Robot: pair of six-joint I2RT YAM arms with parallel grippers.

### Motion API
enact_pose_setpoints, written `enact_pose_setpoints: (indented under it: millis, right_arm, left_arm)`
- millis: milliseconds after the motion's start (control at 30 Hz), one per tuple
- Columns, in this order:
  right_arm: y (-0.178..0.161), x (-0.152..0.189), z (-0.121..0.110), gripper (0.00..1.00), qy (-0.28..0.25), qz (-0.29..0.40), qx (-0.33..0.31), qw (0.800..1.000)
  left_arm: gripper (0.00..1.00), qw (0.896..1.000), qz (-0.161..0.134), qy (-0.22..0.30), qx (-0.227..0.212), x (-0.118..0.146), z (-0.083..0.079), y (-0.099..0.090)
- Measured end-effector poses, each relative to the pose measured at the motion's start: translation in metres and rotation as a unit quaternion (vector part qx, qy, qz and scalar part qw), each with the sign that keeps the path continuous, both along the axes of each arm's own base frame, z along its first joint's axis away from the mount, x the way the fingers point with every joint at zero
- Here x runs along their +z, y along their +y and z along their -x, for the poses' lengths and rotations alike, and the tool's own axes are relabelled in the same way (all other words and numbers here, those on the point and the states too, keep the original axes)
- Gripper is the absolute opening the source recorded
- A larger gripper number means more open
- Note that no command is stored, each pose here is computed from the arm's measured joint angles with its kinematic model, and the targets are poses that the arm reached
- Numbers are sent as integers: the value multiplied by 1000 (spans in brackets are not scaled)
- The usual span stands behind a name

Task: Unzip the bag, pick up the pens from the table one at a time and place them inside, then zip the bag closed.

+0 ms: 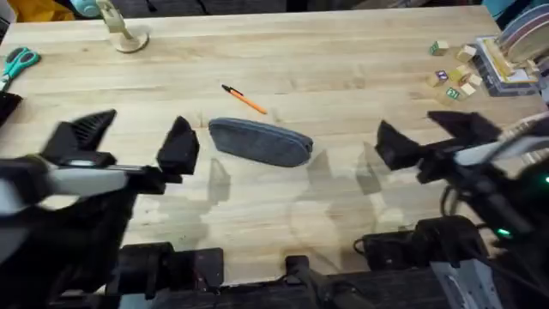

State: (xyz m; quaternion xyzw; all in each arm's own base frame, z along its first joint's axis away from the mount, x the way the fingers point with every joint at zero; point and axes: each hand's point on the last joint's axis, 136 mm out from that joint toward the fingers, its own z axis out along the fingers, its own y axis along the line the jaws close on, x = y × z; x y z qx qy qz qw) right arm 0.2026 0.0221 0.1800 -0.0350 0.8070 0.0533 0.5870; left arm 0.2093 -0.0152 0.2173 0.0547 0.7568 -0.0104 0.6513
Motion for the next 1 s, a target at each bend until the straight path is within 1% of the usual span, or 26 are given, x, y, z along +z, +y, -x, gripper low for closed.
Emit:
enact_pose_setpoints:
  millis: [100, 267, 433, 600, 733, 867, 1000]
  right_arm:
    - [1, 24, 10, 997, 2, -1, 3, 1000]
    - [1, 51, 22, 997, 24, -1, 3, 1000]
    - [1, 71, 30, 998, 55, -1, 4, 998]
    - [1, 92, 32, 998, 75, -1, 4, 997]
    - [1, 106, 30, 997, 87, -1, 4, 996]
    - [1, 114, 26, 998, 97, -1, 4, 995]
    - [1, 113, 22, 998, 105, -1, 4, 994]
  left_arm:
    - [994, 1000, -1, -8, -6, 24, 7, -2]
    - [993, 999, 0, 31, -11, 37, 10, -4]
    - [992, 998, 1, 67, -14, 53, 8, -5]
    - [992, 997, 1, 79, -15, 76, 3, -5]
    - [993, 996, 1, 87, -16, 90, -1, -5]
    - [993, 995, 4, 96, -27, 93, -7, -10]
    - [993, 992, 7, 119, -39, 84, -15, -13]
